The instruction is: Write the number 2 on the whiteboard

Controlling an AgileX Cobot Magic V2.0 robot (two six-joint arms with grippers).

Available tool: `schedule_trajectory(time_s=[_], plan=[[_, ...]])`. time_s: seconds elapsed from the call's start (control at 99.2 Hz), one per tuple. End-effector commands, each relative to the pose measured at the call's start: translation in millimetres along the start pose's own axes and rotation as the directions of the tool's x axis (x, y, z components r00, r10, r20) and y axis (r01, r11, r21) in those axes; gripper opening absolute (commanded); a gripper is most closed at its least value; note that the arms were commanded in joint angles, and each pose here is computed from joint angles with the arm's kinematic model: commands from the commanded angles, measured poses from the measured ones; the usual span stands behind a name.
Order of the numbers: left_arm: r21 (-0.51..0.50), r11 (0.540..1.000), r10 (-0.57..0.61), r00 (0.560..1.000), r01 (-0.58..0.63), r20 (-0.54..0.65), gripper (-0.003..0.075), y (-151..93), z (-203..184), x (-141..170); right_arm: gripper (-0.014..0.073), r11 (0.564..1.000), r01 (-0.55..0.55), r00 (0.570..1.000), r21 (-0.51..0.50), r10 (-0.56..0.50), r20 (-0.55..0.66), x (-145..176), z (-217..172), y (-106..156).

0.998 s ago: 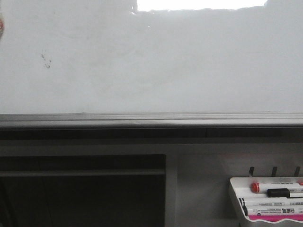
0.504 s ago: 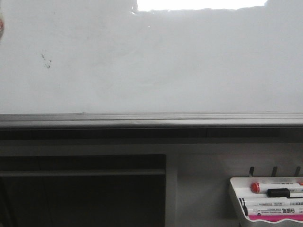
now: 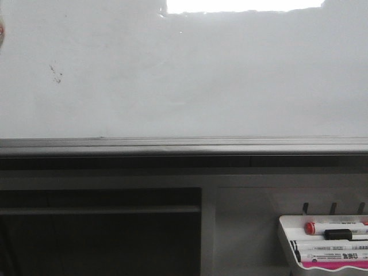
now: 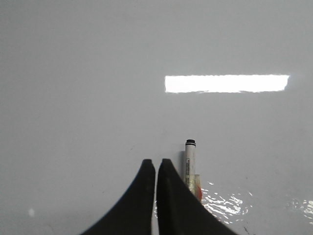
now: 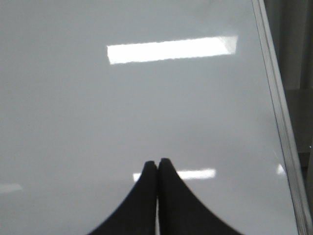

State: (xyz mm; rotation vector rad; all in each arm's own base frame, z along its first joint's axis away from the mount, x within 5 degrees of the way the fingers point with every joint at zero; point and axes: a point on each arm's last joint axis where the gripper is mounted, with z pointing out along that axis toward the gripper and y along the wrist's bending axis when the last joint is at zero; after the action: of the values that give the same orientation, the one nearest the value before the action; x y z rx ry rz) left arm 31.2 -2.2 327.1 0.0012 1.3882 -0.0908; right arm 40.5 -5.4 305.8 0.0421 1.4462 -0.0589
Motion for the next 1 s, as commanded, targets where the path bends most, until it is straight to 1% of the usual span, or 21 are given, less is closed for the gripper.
schedule_trajectory(time_s=[0.0,0.091,0.101,0.111,0.171,0.242,0.353,0.474,0.575,0.766,0.928,0.988], plan=[[-0.007,1.0,0.008,1.0,-0.008,-0.024,-0.002,-1,10,-26,-0.0074,1.0,-0.009,1.0,0.008,0.009,-0.011,-25,10,0],[-0.011,0.999,0.044,0.991,-0.045,-0.123,-0.002,-1,21,-35,-0.0074,1.0,-0.002,0.996,0.018,0.004,-0.084,-35,23,-1],[-0.01,0.998,0.055,0.989,-0.057,-0.139,-0.002,-1,23,-36,-0.0074,1.0,0.004,0.994,0.02,-0.002,-0.108,-35,27,-1],[-0.009,0.998,0.061,0.987,-0.063,-0.146,-0.002,-1,24,-36,-0.0074,1.0,0.007,0.995,0.02,-0.005,-0.103,-37,26,-1],[0.003,0.993,0.113,0.971,-0.115,-0.212,-0.002,-1,32,-37,-0.0074,0.999,0.04,0.986,0.018,-0.037,-0.163,-39,37,-1],[0.012,0.991,0.13,0.954,-0.131,-0.271,-0.002,-1,40,-35,-0.0074,0.998,0.067,0.97,0.015,-0.062,-0.237,-38,49,-1],[0.015,0.991,0.128,0.94,-0.13,-0.315,-0.002,0,50,-30,-0.0074,0.996,0.083,0.935,0.006,-0.076,-0.347,-28,64,0],[0.018,0.991,0.127,0.93,-0.129,-0.344,-0.002,0,57,-27,-0.0074,0.998,0.067,0.903,-0.003,-0.062,-0.425,-18,75,1],[0.018,0.991,0.127,0.928,-0.129,-0.35,-0.002,0,59,-25,-0.0074,0.998,0.063,0.893,-0.005,-0.058,-0.446,-15,79,2],[0.018,0.991,0.127,0.929,-0.129,-0.348,-0.002,0,60,-25,-0.0074,0.998,0.056,0.909,-0.009,-0.055,-0.414,-18,81,3],[0.018,0.991,0.127,0.929,-0.129,-0.348,-0.002,0,60,-25,-0.0074,1.0,-0.017,0.902,-0.006,0.013,-0.431,-16,80,5],[0.018,0.991,0.127,0.929,-0.129,-0.346,-0.002,0,60,-25,-0.0074,1.0,-0.02,0.899,-0.005,0.016,-0.439,-15,80,5]])
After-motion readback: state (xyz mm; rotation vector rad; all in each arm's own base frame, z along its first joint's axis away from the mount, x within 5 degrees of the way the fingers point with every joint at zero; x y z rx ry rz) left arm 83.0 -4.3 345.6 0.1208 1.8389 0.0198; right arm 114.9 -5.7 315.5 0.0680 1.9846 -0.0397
